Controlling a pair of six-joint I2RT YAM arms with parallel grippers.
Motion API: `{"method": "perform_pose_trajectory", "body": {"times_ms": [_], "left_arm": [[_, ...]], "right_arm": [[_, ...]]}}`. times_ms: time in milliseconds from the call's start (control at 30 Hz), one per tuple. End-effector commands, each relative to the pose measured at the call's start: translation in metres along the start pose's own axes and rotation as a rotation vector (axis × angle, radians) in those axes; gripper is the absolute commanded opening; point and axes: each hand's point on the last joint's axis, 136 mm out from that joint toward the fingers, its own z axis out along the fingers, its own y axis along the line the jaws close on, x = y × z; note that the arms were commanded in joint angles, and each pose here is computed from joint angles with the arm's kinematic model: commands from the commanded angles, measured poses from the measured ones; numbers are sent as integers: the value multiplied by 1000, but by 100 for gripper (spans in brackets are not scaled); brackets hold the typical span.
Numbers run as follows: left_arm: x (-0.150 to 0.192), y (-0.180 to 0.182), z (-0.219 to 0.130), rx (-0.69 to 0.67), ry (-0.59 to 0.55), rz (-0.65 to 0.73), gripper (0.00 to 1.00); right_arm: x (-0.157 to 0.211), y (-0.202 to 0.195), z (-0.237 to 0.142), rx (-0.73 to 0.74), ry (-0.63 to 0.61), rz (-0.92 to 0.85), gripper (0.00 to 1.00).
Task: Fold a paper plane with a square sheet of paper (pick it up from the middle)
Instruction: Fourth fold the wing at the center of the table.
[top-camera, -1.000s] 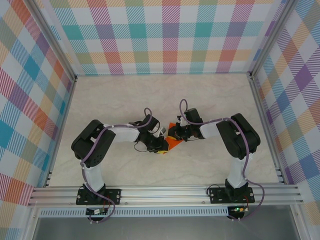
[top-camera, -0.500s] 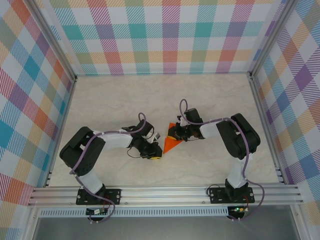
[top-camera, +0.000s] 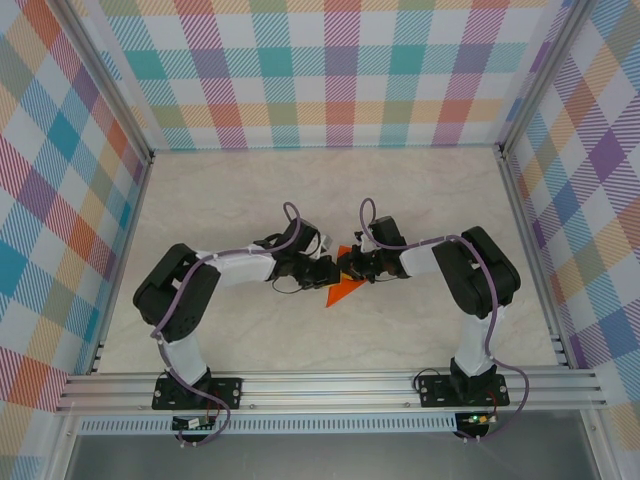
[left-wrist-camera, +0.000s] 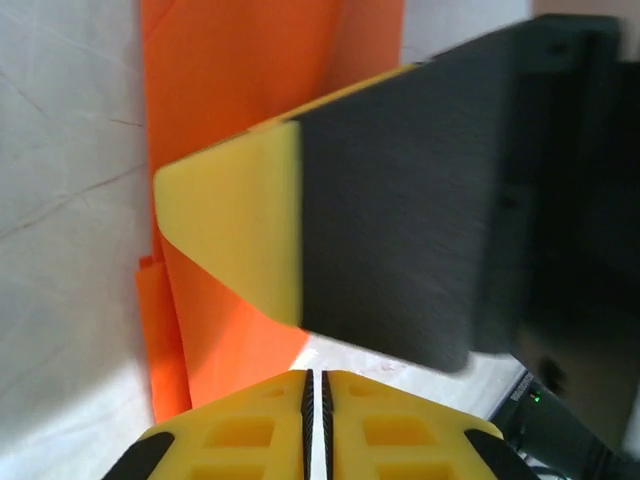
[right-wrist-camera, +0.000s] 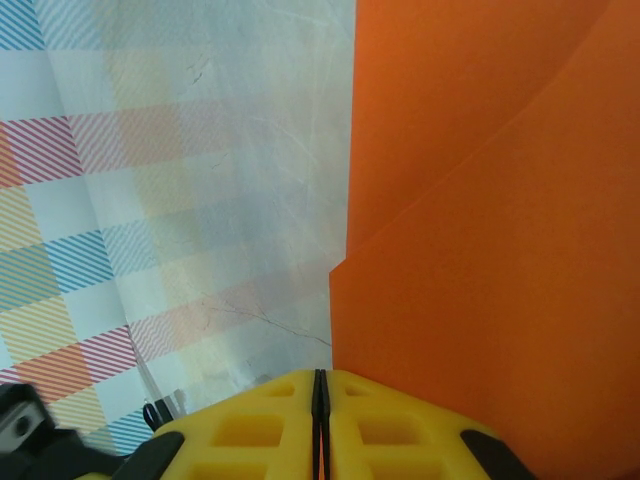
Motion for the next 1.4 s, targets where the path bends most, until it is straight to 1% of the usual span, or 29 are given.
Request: {"method": "perform_pose_trajectory", "body": {"times_ms": [0, 100, 200, 300, 333, 400, 467, 667, 733, 833, 900, 1000, 1167, 1300, 1367], "left_arm": [[-6, -1, 10, 14, 1, -6, 12], [-4, 14, 19, -37, 20, -20, 11], [5, 35, 28, -103, 60, -52, 8], [16, 69, 24, -256, 73, -87, 4], [20, 77, 23, -289, 77, -97, 3], [31, 90, 22, -327, 103, -112, 0], [39, 99, 21, -348, 111, -119, 0], [45, 107, 21, -362, 116, -122, 0], [44, 106, 23, -353, 113, -124, 0], [42, 106, 25, -351, 115, -128, 0], [42, 105, 26, -345, 117, -128, 0], [41, 103, 26, -343, 114, -127, 0], [41, 103, 26, -341, 113, -127, 0], [42, 104, 26, -345, 116, -130, 0], [42, 105, 26, -347, 117, -130, 0]], "right_arm": [[22, -83, 9, 246, 18, 150, 12], [22, -80, 9, 237, 17, 153, 12], [21, -76, 8, 226, 19, 156, 12], [17, -68, 4, 226, 6, 144, 12], [15, -65, 2, 229, 1, 138, 12], [8, -54, -1, 222, -9, 111, 13], [-2, -39, -3, 208, 2, 75, 13], [-35, 0, -39, 142, -95, 23, 16], [-37, 12, -48, 122, -111, -8, 16], [-31, 20, -55, 92, -122, -31, 17], [-23, 22, -54, 60, -101, -35, 17], [-13, 16, -46, 54, -74, -23, 16], [-5, 14, -29, 25, -29, -19, 15], [-2, 10, -17, 32, 0, -19, 15], [-3, 2, -14, 62, 1, -9, 15]]}}
